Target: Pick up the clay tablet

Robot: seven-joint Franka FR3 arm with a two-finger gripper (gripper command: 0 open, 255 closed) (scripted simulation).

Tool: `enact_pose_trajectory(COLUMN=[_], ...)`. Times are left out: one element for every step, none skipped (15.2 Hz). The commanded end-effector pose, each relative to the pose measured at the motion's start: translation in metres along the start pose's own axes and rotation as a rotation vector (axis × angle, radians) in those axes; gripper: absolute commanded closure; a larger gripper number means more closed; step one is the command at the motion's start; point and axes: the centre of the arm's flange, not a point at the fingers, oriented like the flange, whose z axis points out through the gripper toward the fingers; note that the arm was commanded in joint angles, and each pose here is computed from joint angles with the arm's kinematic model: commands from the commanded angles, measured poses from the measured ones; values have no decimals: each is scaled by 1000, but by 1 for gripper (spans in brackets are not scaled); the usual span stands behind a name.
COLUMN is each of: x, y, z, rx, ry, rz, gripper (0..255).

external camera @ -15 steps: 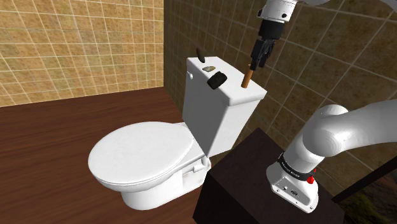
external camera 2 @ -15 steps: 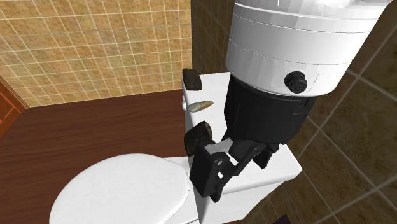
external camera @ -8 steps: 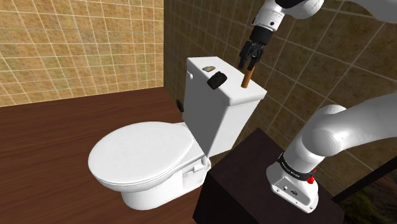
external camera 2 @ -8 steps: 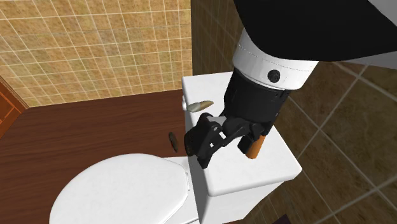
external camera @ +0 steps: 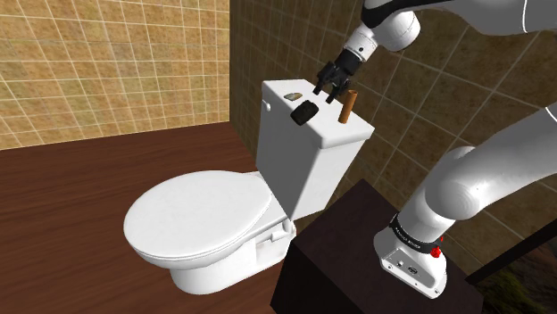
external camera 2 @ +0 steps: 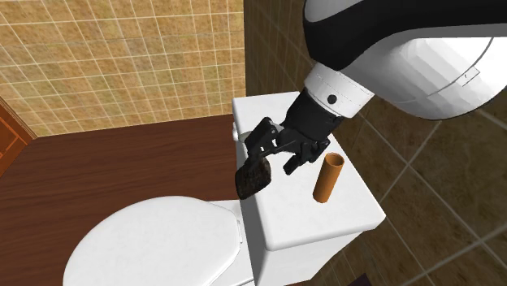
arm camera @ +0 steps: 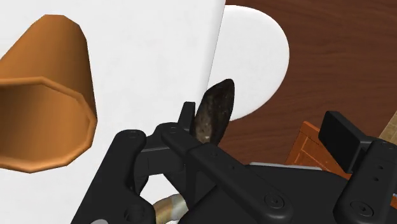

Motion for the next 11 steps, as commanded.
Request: enact_pose_trajectory(x=[17, 19, 19, 18, 18, 18, 17, 17, 16, 16, 16], y=[23, 26, 28, 31, 33, 36, 39, 41, 45, 45, 45], z=[10, 11, 16, 20, 25, 29, 34, 39, 46, 46, 46], rx=[63, 72, 72, 72, 72, 72, 72, 72, 72, 72, 72], ry=[38, 43, 43, 43, 43, 43, 43, 43, 43, 43, 43], rz=[38, 43, 43, 43, 43, 43, 43, 43, 43, 43, 43], gripper=[0, 0, 0, 0, 0, 0, 0, 0, 0, 0, 0])
